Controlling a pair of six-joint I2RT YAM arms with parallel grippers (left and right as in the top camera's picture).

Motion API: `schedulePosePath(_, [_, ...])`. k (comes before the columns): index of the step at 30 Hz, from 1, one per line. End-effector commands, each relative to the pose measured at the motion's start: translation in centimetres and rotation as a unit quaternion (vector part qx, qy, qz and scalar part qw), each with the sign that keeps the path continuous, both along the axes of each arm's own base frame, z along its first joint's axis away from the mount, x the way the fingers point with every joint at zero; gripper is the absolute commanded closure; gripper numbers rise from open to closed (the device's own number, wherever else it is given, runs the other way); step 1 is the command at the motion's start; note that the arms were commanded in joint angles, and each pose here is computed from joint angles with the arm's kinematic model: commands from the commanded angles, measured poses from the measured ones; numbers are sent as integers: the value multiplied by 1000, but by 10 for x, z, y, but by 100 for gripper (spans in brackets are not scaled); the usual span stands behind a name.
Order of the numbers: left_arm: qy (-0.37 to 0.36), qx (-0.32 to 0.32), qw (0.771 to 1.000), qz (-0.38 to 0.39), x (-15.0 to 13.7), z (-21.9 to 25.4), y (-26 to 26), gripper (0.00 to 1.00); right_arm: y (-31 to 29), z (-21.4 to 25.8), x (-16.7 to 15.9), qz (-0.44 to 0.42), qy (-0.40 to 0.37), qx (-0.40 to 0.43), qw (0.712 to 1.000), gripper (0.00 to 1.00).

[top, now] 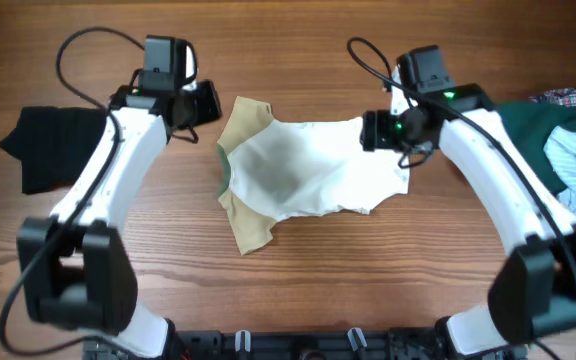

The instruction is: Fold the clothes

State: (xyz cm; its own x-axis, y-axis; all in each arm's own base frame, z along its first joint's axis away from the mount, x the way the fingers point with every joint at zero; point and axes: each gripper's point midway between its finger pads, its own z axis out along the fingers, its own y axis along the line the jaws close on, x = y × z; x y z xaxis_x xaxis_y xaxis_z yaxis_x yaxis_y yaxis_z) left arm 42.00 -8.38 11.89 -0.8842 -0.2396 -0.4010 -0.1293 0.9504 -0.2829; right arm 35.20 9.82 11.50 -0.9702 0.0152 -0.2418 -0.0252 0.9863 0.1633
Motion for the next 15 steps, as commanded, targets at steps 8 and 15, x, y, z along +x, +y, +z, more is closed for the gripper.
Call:
schedulePosePath(8, [49,42,998,-8,-119,70,-27,82,-5,46,-61,-12,36,27,999,28])
schedulePosePath(15, [73,50,992,86,-162,40,-26,50,-18,66,-93,-85,-12,42,995,7])
